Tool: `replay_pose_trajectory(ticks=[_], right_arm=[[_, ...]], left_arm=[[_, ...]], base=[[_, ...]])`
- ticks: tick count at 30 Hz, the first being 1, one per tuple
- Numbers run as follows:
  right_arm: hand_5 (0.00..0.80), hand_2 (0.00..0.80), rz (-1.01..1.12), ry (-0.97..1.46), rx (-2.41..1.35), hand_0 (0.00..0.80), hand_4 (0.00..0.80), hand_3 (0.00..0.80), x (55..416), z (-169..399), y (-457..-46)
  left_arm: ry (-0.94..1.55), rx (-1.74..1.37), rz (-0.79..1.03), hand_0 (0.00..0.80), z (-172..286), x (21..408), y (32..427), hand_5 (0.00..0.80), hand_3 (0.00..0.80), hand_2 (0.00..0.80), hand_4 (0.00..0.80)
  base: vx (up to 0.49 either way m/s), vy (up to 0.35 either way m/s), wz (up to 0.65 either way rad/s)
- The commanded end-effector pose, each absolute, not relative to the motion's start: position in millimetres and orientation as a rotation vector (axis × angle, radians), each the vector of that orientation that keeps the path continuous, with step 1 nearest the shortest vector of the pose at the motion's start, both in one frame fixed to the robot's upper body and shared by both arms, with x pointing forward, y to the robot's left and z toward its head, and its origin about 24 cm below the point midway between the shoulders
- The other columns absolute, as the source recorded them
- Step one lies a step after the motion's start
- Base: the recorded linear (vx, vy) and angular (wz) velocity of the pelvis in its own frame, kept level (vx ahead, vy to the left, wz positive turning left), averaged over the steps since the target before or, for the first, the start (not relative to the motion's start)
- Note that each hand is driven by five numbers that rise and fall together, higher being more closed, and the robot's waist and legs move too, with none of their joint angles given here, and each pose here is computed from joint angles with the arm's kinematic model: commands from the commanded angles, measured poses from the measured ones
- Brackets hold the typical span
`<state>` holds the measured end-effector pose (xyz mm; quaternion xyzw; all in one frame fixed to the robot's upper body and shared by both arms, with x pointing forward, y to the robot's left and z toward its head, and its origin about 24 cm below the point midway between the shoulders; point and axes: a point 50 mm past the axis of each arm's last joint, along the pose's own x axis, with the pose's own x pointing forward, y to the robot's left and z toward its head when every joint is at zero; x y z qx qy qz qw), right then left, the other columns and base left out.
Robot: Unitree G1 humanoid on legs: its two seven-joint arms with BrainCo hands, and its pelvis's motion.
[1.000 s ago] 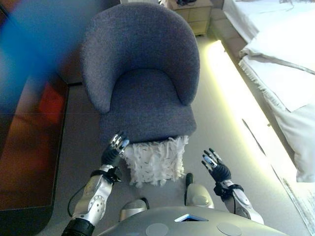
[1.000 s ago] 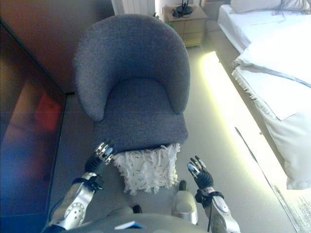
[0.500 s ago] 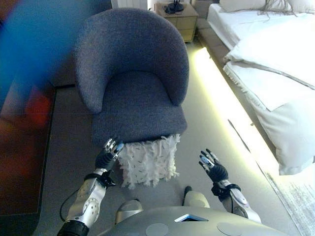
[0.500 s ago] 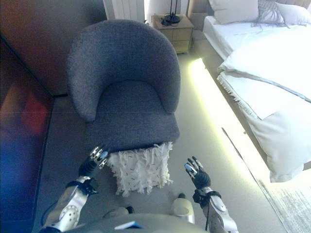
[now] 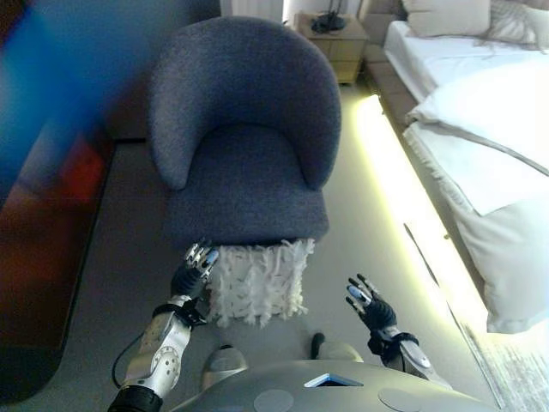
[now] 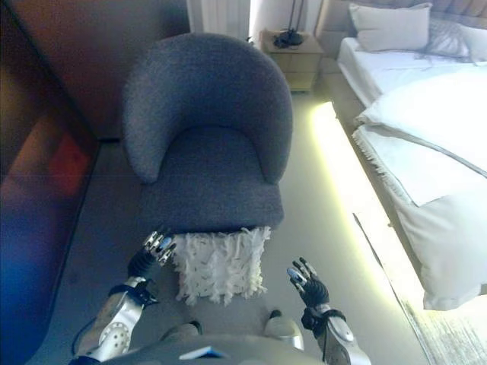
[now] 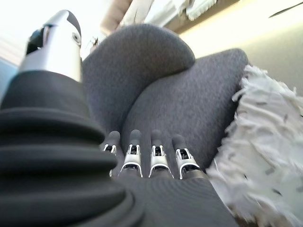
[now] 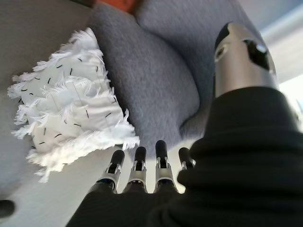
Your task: Pick up the cushion and take it to the sofa
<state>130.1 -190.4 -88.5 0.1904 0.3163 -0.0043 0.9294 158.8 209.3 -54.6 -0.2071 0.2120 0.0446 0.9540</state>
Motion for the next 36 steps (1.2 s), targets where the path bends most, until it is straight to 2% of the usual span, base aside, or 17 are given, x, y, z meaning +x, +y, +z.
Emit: replay_pose_trajectory(ticks=[1, 7, 13, 16, 18, 21, 25, 31, 36], right_arm=[[0.0, 0.0, 0.046, 0.567, 0.372, 0.0, 0.0, 0.0, 139.7, -74.3, -198.1], [0.0, 0.0, -0.03, 0.509, 0.359, 0.0, 0.0, 0.0, 140.4, -73.0, -214.2], [0.0, 0.0, -0.037, 0.54, 0.396, 0.0, 0.0, 0.0, 128.8, -76.9, -208.8], [0.0, 0.0, -0.034, 0.54, 0.386, 0.0, 0.0, 0.0, 135.1, -78.9, -207.2], [0.0, 0.0, -0.031, 0.526, 0.374, 0.0, 0.0, 0.0, 149.0, -79.6, -205.0], [0.0, 0.0, 0.01, 0.439, 0.253, 0.0, 0.0, 0.0, 197.7, -64.2, -196.2], [0.0, 0.0, 0.028, 0.306, 0.161, 0.0, 0.0, 0.0, 238.2, -37.5, -195.8], [0.0, 0.0, 0.08, 0.208, 0.018, 0.0, 0.0, 0.0, 303.8, 11.9, -188.0], [0.0, 0.0, 0.034, 0.123, -0.034, 0.0, 0.0, 0.0, 329.5, 40.2, -192.0]], left_arm=[[0.333, -0.42, 0.095, 0.0, -36.1, 166.5, 215.5, 0.0, 0.0, 0.0, 0.0], [0.288, -0.408, -0.005, 0.0, -32.4, 183.2, 204.2, 0.0, 0.0, 0.0, 0.0], [0.283, -0.332, 0.005, 0.0, -28.7, 175.1, 219.8, 0.0, 0.0, 0.0, 0.0], [0.286, -0.277, -0.015, 0.0, -26.8, 177.3, 223.1, 0.0, 0.0, 0.0, 0.0], [0.271, -0.252, -0.02, 0.0, -22.9, 186.6, 222.8, 0.0, 0.0, 0.0, 0.0], [0.179, -0.21, -0.025, 0.0, -4.6, 227.3, 216.2, 0.0, 0.0, 0.0, 0.0], [0.046, -0.126, -0.035, 0.0, 13.5, 269.0, 193.1, 0.0, 0.0, 0.0, 0.0], [-0.049, 0.006, 0.03, 0.0, 32.0, 299.7, 181.8, 0.0, 0.0, 0.0, 0.0], [-0.114, 0.043, 0.038, 0.0, 54.3, 325.6, 170.7, 0.0, 0.0, 0.0, 0.0]], base=[[0.079, 0.144, 0.02], [0.002, 0.359, 0.15], [0.142, 0.275, 0.1], [0.059, 0.051, -0.22], [-0.091, -0.109, -0.05], [-0.313, -0.201, -0.12], [-0.339, -0.159, 0.05], [-0.195, 0.028, -0.24], [-0.113, 0.044, -0.01]])
